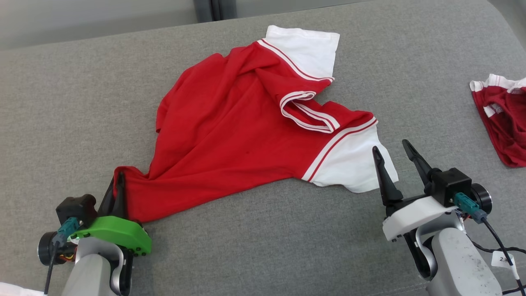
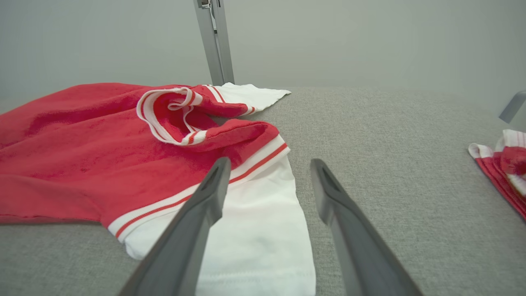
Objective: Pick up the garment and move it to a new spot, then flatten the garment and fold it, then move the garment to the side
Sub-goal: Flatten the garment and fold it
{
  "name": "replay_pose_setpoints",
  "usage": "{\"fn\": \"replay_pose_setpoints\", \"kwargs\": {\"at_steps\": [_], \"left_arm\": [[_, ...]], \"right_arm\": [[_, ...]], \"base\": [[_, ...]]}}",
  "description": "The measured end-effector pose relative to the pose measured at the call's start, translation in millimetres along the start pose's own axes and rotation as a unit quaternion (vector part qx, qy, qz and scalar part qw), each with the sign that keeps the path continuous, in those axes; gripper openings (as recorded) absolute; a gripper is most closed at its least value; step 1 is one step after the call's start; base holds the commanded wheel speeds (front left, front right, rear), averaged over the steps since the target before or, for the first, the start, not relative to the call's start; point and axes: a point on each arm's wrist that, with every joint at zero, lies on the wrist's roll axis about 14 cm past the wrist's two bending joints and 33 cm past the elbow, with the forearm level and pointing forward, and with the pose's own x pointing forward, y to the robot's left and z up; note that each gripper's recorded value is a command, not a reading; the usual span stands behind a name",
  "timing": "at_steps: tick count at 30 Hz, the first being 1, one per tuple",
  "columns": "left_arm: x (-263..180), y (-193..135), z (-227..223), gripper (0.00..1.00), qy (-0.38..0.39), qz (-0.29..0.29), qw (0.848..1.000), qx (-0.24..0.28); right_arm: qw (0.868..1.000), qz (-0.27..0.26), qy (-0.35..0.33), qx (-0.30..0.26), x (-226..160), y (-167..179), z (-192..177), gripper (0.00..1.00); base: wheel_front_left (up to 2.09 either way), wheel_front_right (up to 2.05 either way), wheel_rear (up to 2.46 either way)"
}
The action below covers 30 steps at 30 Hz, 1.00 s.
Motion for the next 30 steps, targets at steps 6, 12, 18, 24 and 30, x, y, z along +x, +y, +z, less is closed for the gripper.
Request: {"fn": "replay_pose_setpoints", "kwargs": {"at_steps": [6, 12, 18, 24, 30], "left_arm": [[6, 3, -8, 0.97, 0.014, 0.004, 1.000, 0.011], [-10, 14, 3, 1.00, -0.006, 0.028, 1.000, 0.012], [-37, 17, 16, 1.00, -0.034, 0.039, 0.998, 0.031], [-69, 10, 11, 1.00, -0.039, 0.040, 0.998, 0.036], [-93, 2, 5, 1.00, -0.040, 0.035, 0.998, 0.038]], "right_arm": [[1.000, -0.014, 0.005, -0.001, -4, -10, -3, 1.00], [1.000, -0.012, -0.009, -0.004, -6, -8, 8, 1.00], [0.999, -0.016, -0.030, -0.008, -16, -8, 24, 1.00], [0.999, -0.019, -0.027, -0.007, -36, -8, 23, 1.00], [0.999, -0.029, -0.012, -0.006, -59, -11, 13, 1.00]], "base": [[0.00, 0.00, 0.00], [0.00, 0.00, 0.00], [0.00, 0.00, 0.00], [0.00, 0.00, 0.00], [0.00, 0.00, 0.00]]}}
